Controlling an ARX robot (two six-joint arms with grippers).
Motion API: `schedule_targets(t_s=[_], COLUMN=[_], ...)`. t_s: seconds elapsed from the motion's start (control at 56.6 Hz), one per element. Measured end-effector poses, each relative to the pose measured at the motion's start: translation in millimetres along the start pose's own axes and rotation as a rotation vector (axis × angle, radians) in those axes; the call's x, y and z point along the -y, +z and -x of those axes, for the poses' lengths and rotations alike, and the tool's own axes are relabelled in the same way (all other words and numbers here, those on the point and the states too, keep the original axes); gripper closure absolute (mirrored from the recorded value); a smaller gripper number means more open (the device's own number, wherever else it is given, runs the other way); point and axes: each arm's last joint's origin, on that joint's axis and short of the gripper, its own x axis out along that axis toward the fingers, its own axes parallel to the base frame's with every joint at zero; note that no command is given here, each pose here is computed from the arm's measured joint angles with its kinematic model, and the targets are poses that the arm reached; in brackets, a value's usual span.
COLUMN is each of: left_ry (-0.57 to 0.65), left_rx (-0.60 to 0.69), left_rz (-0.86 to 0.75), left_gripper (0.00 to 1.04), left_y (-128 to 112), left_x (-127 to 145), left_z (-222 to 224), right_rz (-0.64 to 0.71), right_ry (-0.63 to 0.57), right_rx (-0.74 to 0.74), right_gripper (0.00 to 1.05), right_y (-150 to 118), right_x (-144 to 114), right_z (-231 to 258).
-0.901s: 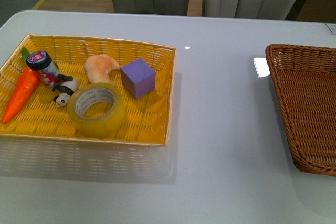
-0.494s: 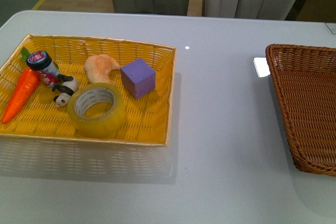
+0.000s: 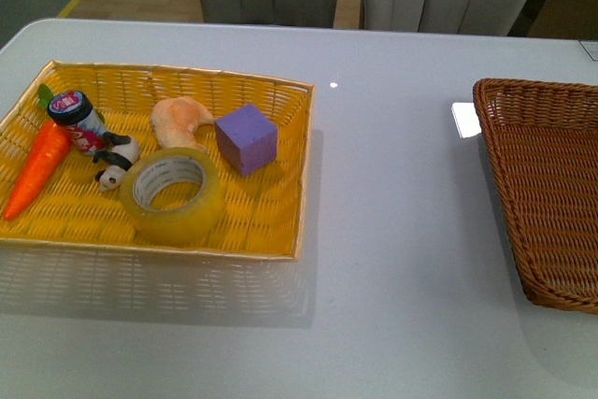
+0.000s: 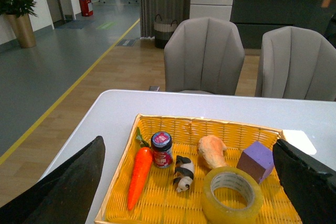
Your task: Move tape to another basket
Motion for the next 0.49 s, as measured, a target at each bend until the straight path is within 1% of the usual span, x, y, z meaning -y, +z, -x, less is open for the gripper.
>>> schedule_targets(t_s=[0.035, 0.053, 0.106, 0.23, 0.283, 0.318, 0.406, 0.494], left_ry=[-0.001, -0.001, 0.000, 0.000, 0.000, 0.000, 0.000, 0.000], left_rx=[0.000, 0.000, 0.000, 0.000, 0.000, 0.000, 0.000, 0.000], left_rz=[0.000, 0.000, 0.000, 0.000, 0.000, 0.000, 0.000, 0.000], left_gripper=[0.09, 0.09, 0.09, 0.09, 0.09, 0.09, 0.09, 0.09], left_y=[0, 0, 0, 0, 0, 0, 0, 0], left_x=[0, 0, 0, 0, 0, 0, 0, 0], left_z=[0, 0, 0, 0, 0, 0, 0, 0], right_rz=[-0.032, -0.044, -0.068, -0.066, -0.054, -0.048, -0.019, 0.035], right_ry=[-0.003, -0.002, -0.024, -0.118, -0.169, -0.212, -0.291, -0.385], right_rx=[-0.167, -0.223, -0.290, -0.262, -0.235, -0.218, -0.221, -0.258], right_gripper=[0.09, 0.09, 0.09, 0.09, 0.09, 0.09, 0.09, 0.09], right_y=[1, 2, 5, 24, 33, 39, 40, 29], right_x=[1, 2, 8, 31, 45, 60, 85, 108], right_z=[-3, -6, -16, -43, -59, -76, -108, -145])
